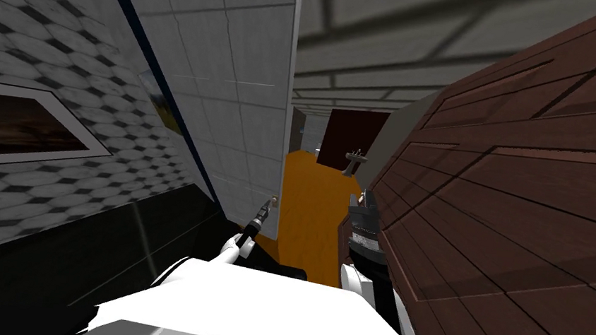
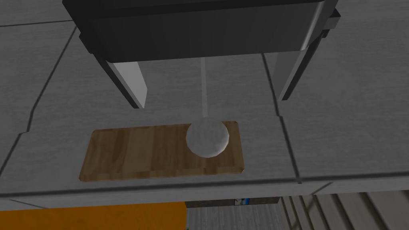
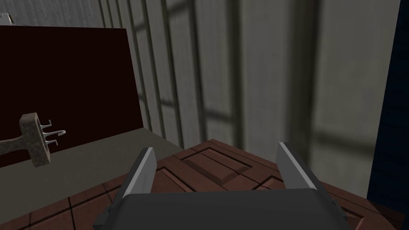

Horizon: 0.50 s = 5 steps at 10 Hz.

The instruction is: Push the door open

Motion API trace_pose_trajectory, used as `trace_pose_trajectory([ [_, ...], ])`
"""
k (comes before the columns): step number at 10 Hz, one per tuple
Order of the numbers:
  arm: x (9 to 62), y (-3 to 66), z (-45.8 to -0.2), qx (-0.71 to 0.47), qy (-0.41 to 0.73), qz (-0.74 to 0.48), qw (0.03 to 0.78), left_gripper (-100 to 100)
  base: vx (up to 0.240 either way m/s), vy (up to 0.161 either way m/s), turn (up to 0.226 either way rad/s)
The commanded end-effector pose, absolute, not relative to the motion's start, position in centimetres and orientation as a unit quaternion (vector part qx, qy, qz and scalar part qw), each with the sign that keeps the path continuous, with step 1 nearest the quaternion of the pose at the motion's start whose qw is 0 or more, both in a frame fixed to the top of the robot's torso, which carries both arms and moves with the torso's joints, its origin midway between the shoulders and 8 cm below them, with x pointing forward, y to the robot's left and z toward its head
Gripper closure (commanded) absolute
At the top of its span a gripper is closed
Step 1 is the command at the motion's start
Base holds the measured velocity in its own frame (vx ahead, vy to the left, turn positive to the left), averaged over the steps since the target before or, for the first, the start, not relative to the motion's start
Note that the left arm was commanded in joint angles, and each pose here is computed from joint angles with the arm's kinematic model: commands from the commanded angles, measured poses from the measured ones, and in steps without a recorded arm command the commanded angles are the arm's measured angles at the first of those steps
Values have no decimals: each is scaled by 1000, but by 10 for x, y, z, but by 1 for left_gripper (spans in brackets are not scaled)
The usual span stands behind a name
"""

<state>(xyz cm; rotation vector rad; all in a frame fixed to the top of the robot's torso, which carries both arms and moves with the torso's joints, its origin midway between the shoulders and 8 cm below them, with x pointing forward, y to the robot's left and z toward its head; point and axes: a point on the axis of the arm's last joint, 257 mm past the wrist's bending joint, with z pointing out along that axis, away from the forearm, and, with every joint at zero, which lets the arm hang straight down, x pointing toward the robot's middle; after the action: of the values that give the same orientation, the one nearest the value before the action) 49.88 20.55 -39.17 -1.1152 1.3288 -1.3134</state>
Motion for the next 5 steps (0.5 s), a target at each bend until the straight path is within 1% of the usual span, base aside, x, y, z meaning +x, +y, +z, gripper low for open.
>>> trace_pose_trajectory([
  [1,498,206,-392,-454,539,-534,466,-100,216,-6,-28],
  [3,497,205,-391,-456,537,-535,467,-100,201,-38,-28],
  [4,498,205,-392,-455,537,-535,467,-100,90,-19,12],
  [5,498,205,-392,-455,537,-535,467,100,-21,2,-3],
])
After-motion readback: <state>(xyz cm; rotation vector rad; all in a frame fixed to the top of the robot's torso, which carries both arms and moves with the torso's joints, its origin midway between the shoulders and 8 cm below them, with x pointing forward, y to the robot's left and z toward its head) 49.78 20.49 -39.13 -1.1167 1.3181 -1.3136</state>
